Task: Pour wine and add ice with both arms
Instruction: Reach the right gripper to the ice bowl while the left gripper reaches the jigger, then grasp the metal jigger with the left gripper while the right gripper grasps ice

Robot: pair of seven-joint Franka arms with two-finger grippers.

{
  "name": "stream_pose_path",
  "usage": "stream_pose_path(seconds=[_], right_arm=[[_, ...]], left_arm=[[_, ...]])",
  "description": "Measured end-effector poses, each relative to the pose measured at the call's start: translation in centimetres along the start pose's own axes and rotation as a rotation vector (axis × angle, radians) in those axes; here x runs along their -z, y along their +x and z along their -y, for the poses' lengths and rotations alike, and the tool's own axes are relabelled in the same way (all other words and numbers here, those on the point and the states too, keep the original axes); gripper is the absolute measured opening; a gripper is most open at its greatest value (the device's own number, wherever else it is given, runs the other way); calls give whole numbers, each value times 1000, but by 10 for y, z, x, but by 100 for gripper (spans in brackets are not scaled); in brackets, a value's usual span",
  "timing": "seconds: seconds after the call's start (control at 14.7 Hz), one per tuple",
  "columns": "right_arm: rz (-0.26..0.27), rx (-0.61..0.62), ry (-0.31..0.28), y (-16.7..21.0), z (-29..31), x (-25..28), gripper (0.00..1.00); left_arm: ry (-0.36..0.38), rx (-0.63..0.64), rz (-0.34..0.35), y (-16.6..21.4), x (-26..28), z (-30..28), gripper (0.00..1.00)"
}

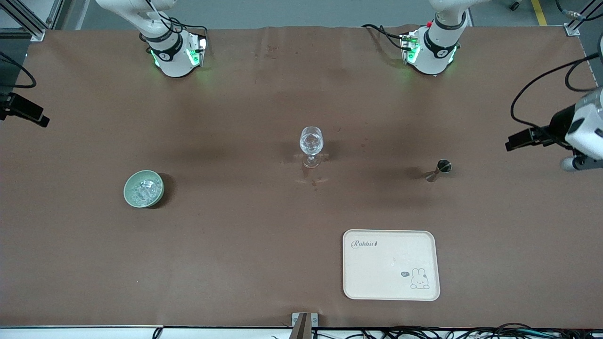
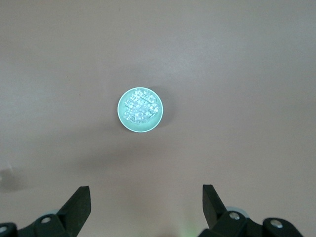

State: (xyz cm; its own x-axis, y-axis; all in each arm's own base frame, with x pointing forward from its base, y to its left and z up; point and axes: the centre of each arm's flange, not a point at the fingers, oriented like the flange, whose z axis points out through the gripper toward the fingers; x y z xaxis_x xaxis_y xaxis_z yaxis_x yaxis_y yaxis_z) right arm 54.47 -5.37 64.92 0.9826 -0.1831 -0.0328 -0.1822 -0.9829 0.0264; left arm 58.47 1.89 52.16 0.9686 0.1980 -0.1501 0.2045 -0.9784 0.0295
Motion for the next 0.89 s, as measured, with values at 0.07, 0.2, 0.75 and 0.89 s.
stream_pose_path(seconds=[0.07, 0.2, 0.75, 0.89], right_arm=[[4, 0, -1, 1, 0, -2, 100], [16, 3, -4, 9, 2, -15, 100], [50, 78, -4, 62, 16, -186, 100], [47, 89, -7, 65, 17, -233, 100]], left_arm=[[-14, 62, 31, 8, -15, 7, 100], [-84, 190, 107, 24, -47, 19, 100], [-363, 468, 431, 69, -188, 69, 96], [-387, 498, 480, 73, -212, 67, 93]])
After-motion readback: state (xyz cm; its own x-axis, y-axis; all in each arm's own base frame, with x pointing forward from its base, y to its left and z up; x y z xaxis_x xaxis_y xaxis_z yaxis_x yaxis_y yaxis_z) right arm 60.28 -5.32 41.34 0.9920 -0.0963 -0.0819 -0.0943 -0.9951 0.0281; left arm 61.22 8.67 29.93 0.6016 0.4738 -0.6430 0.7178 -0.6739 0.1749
